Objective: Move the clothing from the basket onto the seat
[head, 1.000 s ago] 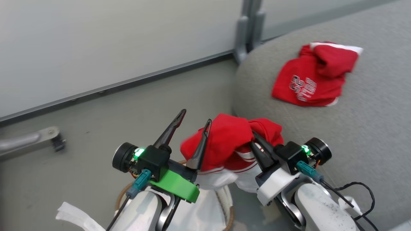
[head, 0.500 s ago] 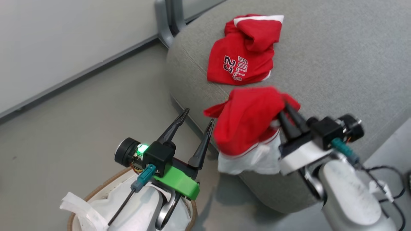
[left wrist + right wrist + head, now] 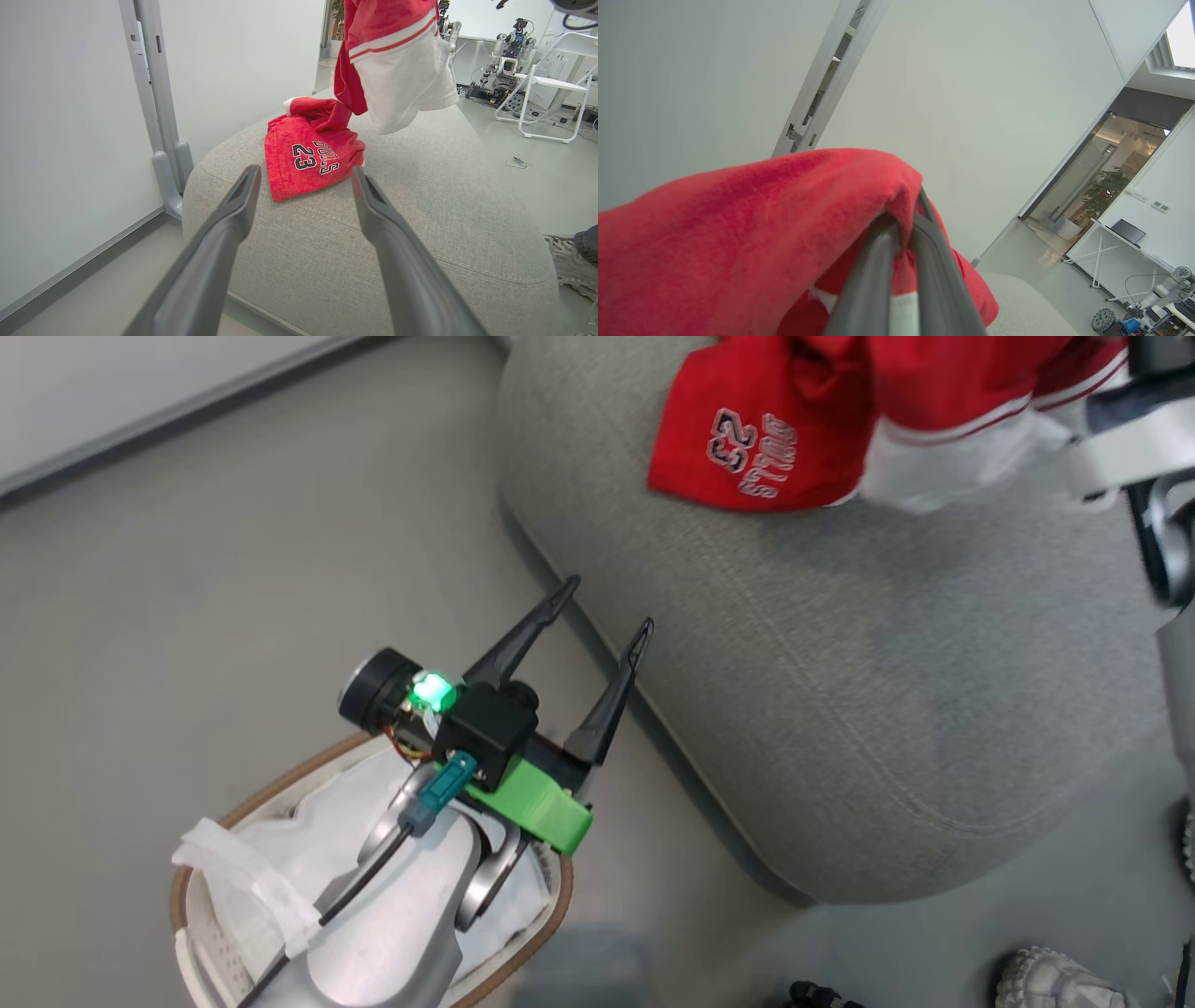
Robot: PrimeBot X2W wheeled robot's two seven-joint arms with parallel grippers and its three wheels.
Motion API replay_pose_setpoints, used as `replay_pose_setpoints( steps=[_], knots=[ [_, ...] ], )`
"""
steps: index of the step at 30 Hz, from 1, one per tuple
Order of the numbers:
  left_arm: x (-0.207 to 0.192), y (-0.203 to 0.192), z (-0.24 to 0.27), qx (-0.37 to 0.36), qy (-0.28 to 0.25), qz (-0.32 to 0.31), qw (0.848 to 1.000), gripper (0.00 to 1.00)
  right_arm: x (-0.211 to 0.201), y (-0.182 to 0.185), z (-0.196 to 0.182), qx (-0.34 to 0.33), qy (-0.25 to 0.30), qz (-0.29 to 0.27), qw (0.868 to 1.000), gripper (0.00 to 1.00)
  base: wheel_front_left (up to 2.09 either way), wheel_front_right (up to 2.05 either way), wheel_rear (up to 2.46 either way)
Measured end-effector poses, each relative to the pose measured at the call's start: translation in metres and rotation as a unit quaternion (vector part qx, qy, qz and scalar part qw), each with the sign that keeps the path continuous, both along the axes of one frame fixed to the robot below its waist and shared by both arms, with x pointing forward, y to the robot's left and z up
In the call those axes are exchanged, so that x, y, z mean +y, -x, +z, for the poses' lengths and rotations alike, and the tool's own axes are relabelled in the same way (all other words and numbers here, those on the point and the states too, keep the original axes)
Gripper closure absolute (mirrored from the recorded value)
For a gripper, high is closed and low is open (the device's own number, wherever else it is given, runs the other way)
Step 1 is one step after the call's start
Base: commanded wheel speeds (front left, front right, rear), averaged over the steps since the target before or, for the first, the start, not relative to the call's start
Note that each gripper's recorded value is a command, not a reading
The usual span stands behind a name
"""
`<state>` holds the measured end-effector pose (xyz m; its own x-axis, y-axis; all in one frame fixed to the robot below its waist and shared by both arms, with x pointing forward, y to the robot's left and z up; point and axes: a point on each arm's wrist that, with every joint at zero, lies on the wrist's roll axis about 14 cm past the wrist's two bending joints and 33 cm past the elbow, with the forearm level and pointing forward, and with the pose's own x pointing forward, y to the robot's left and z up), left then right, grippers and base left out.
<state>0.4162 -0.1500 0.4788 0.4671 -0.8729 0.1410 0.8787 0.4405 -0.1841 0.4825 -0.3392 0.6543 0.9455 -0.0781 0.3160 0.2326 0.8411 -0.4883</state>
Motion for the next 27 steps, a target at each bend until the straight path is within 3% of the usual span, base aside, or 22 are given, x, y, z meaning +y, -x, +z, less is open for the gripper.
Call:
replay_pose_setpoints(
  steps=[6, 14, 15, 16, 17, 18, 27],
  knots=[
    [0.019, -0.029, -0.019, 0.011, -0.002, 0.032, 0.999, 0.00, -0.014, -0.055, -0.040, 0.053, 0.007, -0.020, 0.998, 1.00, 0.00, 0.00, 0.00],
    [0.057, -0.050, -0.058, 0.051, -0.025, 0.088, 0.995, 0.00, -0.022, -0.085, -0.168, 0.188, -0.049, -0.059, 0.979, 1.00, 0.00, 0.00, 0.00],
    [0.061, -0.052, -0.062, 0.056, -0.030, 0.094, 0.994, 0.00, -0.020, -0.084, -0.183, 0.203, -0.056, -0.060, 0.976, 0.94, 0.00, 0.00, 0.00],
    [0.068, -0.054, -0.068, 0.061, -0.035, 0.103, 0.992, 0.00, -0.016, -0.083, -0.198, 0.218, -0.062, -0.060, 0.972, 0.60, 0.00, 0.00, 0.00],
    [0.073, -0.055, -0.072, 0.065, -0.039, 0.110, 0.991, 0.00, -0.012, -0.083, -0.210, 0.230, -0.067, -0.059, 0.969, 0.05, 0.00, 0.00, 0.00],
    [0.077, -0.056, -0.075, 0.069, -0.042, 0.115, 0.990, 0.00, -0.010, -0.082, -0.217, 0.235, -0.073, -0.059, 0.968, 0.00, 0.00, 0.00, 0.00],
    [0.108, -0.049, -0.080, 0.093, -0.058, 0.164, 0.980, 0.00, 0.022, -0.039, -0.247, 0.248, -0.132, -0.044, 0.959, 0.00, 0.00, 0.00, 0.00]
  ],
)
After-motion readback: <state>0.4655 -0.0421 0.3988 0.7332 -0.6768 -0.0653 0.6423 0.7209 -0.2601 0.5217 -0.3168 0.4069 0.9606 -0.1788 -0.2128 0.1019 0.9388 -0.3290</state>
